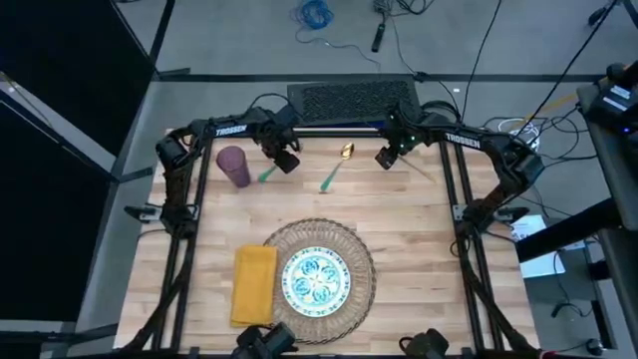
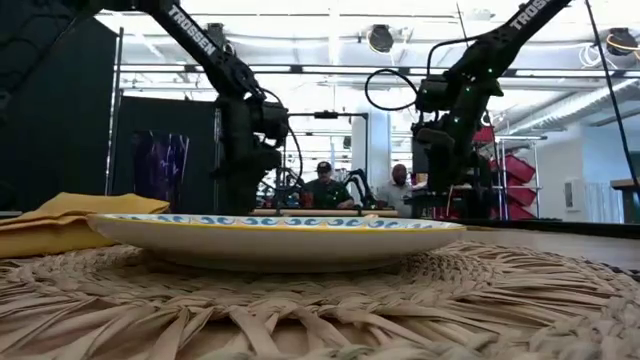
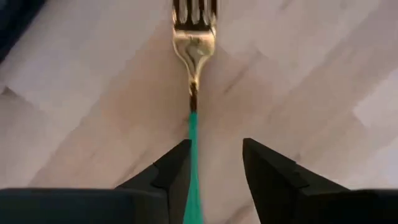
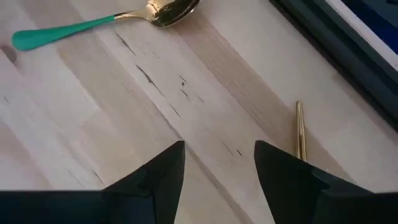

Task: Set table place
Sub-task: Put the green fork on top of the yellow table napkin, then put the gold knife to the right of the brown placemat

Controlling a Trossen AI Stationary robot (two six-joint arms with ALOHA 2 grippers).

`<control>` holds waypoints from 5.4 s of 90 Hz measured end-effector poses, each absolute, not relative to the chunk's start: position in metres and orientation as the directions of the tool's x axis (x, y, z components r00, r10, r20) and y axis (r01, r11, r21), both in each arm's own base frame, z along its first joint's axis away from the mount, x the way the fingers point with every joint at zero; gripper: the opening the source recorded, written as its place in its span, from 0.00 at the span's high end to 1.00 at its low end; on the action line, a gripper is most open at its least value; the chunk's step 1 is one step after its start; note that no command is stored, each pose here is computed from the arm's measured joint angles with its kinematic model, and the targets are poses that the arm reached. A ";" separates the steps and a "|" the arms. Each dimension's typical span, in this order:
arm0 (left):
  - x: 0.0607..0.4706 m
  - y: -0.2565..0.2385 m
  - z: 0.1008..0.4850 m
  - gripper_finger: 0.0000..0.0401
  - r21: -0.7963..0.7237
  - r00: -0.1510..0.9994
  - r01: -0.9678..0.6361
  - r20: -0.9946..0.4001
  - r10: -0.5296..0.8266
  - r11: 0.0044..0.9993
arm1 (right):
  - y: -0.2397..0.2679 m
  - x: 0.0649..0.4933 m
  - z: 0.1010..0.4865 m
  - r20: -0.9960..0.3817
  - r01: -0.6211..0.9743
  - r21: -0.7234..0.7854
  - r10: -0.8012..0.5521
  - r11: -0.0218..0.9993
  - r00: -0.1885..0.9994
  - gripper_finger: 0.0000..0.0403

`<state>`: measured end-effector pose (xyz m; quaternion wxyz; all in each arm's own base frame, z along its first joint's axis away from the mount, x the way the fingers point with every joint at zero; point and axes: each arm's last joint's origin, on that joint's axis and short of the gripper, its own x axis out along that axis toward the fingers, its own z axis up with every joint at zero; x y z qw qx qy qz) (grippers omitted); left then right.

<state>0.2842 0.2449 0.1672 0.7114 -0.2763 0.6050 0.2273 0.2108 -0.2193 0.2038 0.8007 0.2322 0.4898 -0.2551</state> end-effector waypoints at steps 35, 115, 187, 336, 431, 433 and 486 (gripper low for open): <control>0.289 0.248 0.145 0.68 -0.099 0.109 -0.645 -0.993 -0.037 0.758 | -0.217 0.213 0.204 -0.904 0.625 0.119 -0.177 0.771 0.390 0.55; 0.307 0.241 0.245 1.00 -0.150 0.281 -0.528 -0.960 0.006 0.836 | -0.217 0.213 0.204 -0.906 0.624 0.117 -0.175 0.772 0.386 0.55; 0.270 0.011 0.394 1.00 -0.296 0.366 -0.656 -0.929 -0.050 0.695 | -0.216 0.212 0.203 -0.909 0.565 0.086 -0.167 0.821 0.381 0.55; 0.227 -0.162 0.169 1.00 -0.118 0.105 -0.991 -0.979 -0.173 0.066 | -0.190 0.234 0.204 -0.897 0.471 0.173 -0.058 0.865 0.438 0.55; 0.224 -0.128 0.194 0.70 -0.230 0.204 -0.958 -0.966 -0.157 0.174 | -0.190 0.234 0.203 -0.901 0.466 0.171 -0.054 0.868 0.431 0.55; 0.222 -0.126 0.200 0.70 -0.228 0.202 -0.958 -0.967 -0.152 0.174 | -0.190 0.234 0.203 -0.901 0.467 0.171 -0.053 0.868 0.430 0.55; 0.200 -0.089 0.302 0.70 -0.291 0.687 -0.662 -0.605 0.403 0.691 | -0.194 0.239 0.206 -0.872 0.528 0.197 -0.099 0.826 0.480 0.55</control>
